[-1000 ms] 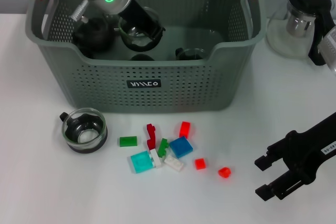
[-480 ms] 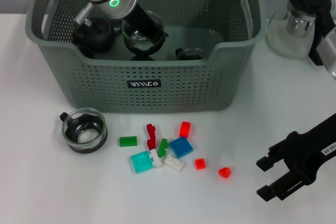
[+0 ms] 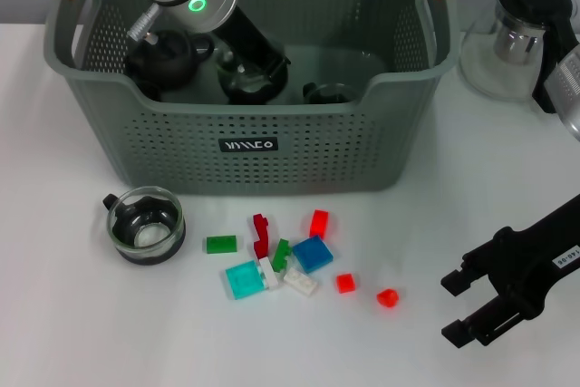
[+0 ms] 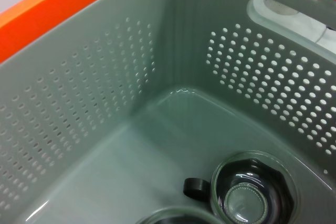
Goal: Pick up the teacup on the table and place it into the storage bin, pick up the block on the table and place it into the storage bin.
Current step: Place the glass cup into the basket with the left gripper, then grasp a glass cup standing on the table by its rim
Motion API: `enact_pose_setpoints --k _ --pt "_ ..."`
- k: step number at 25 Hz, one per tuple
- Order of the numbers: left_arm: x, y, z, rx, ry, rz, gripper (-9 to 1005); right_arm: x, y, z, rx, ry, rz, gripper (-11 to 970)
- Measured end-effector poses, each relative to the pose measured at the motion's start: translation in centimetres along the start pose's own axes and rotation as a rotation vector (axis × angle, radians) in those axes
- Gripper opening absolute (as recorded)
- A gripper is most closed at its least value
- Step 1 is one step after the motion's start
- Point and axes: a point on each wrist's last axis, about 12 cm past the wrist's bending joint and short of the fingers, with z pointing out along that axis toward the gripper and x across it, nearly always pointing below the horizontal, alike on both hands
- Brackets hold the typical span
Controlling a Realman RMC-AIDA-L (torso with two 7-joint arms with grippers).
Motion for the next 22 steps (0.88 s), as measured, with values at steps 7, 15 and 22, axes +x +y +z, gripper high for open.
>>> enact_pose_setpoints --k 7,15,22 --pt "0.1 0.0 0.0 0.000 0.002 0.003 188 -0.1 0.0 0.0 0.001 -0.001 -0.002 825" --pt "-0.6 0.3 -1.9 -0.016 -0.037 0.020 477 -0.1 0.0 -0.1 0.003 -0.003 -0.002 824" --pt "-1.4 0.2 -5.3 -0.034 -0.105 0.034 478 -0.1 -0.1 -0.1 0.004 -0.007 -0.002 825"
